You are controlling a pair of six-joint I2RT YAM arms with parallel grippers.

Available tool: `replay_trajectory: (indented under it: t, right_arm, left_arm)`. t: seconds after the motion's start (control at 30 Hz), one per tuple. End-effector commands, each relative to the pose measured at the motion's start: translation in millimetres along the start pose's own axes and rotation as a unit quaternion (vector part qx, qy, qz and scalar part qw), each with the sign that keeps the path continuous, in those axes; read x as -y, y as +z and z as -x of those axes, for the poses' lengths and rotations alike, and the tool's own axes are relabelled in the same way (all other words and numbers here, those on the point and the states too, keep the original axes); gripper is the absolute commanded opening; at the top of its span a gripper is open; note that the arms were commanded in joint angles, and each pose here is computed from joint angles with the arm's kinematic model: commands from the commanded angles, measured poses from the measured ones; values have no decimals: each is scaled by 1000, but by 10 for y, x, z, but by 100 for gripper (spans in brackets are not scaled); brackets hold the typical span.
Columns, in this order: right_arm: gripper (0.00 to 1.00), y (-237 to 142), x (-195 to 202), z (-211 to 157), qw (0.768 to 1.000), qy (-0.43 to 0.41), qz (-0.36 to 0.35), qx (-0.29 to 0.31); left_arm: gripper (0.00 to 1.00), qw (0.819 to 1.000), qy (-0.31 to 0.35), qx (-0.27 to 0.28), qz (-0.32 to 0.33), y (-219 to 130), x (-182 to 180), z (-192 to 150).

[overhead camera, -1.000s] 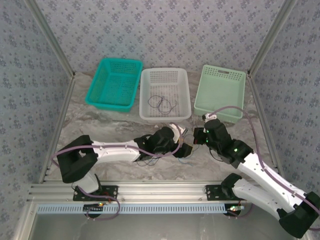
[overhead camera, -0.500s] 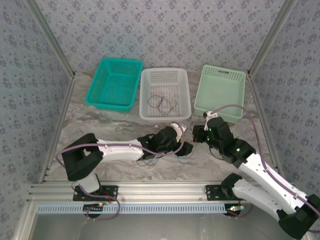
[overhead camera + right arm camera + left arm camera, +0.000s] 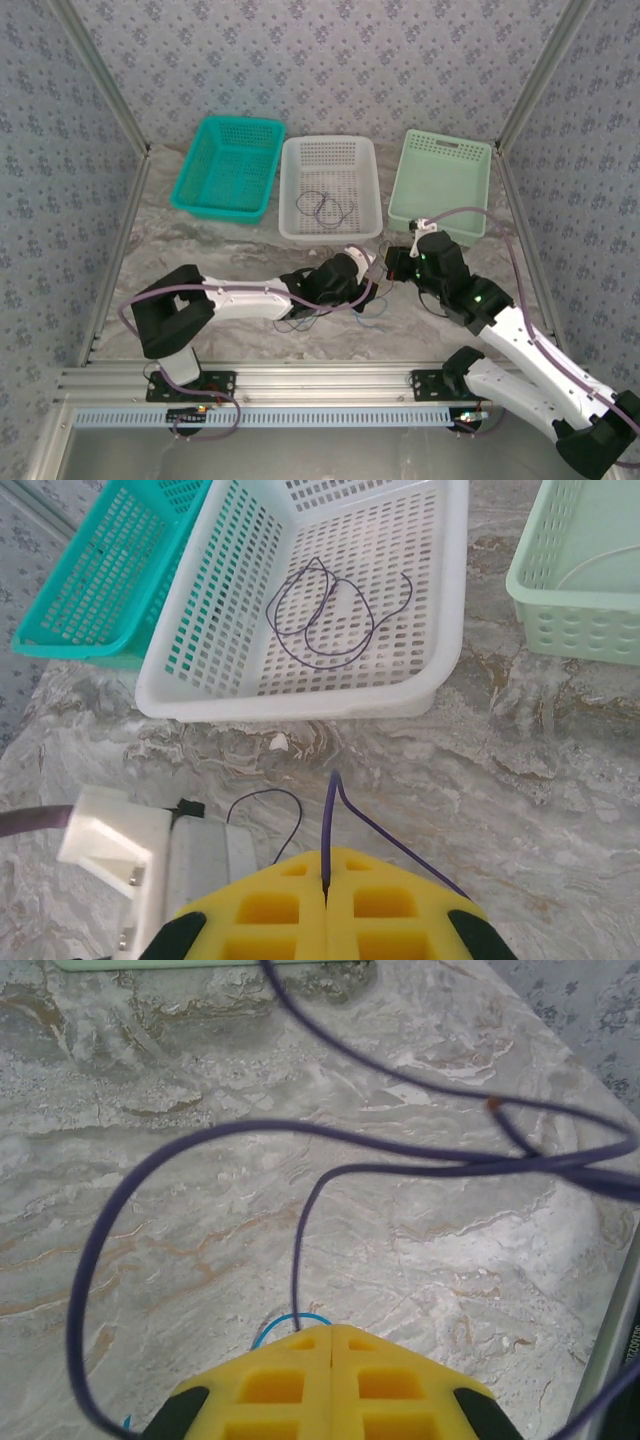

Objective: Untangle the cables

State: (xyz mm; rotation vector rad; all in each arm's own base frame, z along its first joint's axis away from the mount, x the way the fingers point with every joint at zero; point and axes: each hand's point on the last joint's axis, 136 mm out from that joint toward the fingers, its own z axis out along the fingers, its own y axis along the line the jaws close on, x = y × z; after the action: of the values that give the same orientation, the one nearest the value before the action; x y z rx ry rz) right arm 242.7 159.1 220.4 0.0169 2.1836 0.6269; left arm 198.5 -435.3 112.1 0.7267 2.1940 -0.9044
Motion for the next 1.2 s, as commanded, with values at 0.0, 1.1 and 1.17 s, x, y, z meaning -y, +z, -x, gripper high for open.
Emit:
replay_trajectory:
  t: [0.0, 1.1, 1.17]
  right_arm:
    - [0, -165, -32, 234, 999, 1, -2, 33]
    - [0, -749, 292, 702, 994, 15, -38, 97]
    - [0, -724, 222, 729, 995, 12, -19, 95]
  left_arm:
    - [0, 1000, -5, 1, 31, -3, -77, 42]
    - [0, 987, -25, -25, 155, -192, -823, -372]
    - [0, 989, -22, -21, 146, -220, -771, -317]
